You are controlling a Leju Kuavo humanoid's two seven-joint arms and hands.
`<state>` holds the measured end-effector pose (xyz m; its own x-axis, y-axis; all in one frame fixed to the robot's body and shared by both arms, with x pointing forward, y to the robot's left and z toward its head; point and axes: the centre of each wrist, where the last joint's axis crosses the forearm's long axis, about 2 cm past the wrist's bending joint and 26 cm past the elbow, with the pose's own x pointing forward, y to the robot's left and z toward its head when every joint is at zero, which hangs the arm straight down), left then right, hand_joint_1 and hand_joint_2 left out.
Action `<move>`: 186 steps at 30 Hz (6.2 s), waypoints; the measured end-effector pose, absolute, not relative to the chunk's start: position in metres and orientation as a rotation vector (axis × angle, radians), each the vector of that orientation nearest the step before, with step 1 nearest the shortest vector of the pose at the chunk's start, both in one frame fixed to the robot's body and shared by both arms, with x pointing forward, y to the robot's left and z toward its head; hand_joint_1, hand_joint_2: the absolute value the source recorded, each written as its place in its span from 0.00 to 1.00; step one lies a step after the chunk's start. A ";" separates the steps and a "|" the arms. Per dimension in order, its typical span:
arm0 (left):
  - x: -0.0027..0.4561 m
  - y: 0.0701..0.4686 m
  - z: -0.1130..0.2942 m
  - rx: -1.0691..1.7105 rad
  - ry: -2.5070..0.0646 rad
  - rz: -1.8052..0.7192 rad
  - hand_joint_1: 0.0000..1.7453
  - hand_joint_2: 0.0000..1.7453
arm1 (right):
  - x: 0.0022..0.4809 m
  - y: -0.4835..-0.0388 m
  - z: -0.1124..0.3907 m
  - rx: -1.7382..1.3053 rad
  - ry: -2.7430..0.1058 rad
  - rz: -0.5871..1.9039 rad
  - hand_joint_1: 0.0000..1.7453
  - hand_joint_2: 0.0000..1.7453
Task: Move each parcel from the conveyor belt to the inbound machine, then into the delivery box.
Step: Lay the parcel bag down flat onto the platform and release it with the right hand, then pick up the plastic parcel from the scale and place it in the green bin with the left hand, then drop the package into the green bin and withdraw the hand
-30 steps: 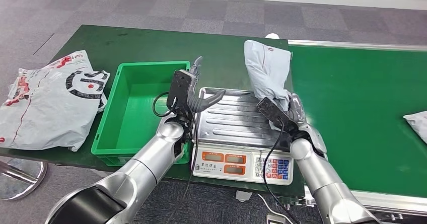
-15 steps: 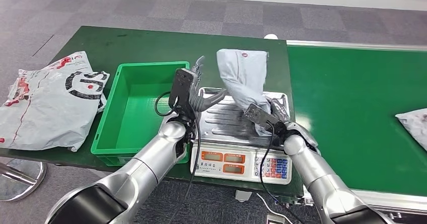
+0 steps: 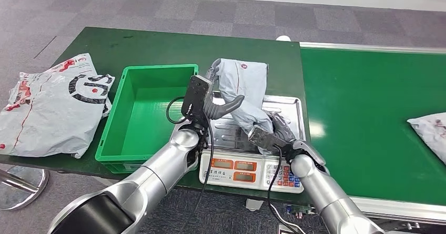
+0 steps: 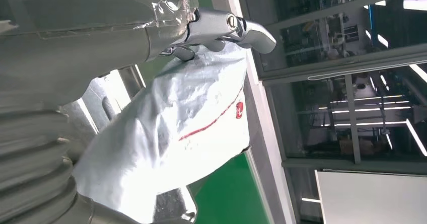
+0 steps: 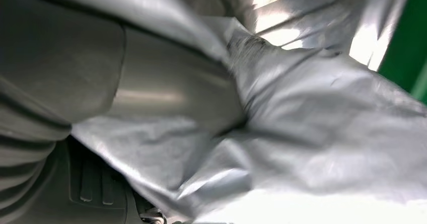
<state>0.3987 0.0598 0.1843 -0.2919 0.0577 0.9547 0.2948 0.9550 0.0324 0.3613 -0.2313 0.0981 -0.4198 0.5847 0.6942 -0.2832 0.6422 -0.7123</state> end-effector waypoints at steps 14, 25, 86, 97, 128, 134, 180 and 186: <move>0.395 0.055 0.183 -0.236 -1.898 -0.266 0.00 1.00 | 0.330 -0.230 0.105 -0.210 -1.905 0.757 0.00 1.00; 0.395 0.058 0.181 -0.062 -1.998 -0.345 0.00 1.00 | 0.346 -0.246 0.125 -0.337 -1.976 0.452 0.00 1.00; 0.397 0.049 0.187 0.331 -1.738 -1.271 0.00 1.00 | 0.409 -0.252 0.127 -0.011 -1.920 0.111 0.00 0.00; 0.380 0.037 0.172 0.934 -1.518 -1.782 1.00 1.00 | 0.404 -0.248 0.141 0.059 -1.968 0.050 0.00 0.00; 0.389 0.050 0.175 1.396 -1.671 -1.653 1.00 1.00 | 0.396 -0.218 0.173 0.088 -2.096 0.179 0.00 0.00; 0.397 0.055 0.186 1.443 -1.743 -1.587 1.00 1.00 | 0.391 -0.217 0.170 0.089 -2.097 0.182 0.00 0.00; 0.442 0.175 0.218 1.493 -1.822 -1.022 1.00 1.00 | 0.400 -0.282 0.178 -0.100 -2.038 0.143 0.00 0.00; 0.438 0.185 0.190 1.411 -1.715 -1.107 1.00 1.00 | 0.399 -0.289 0.177 -0.120 -2.035 0.139 0.00 0.00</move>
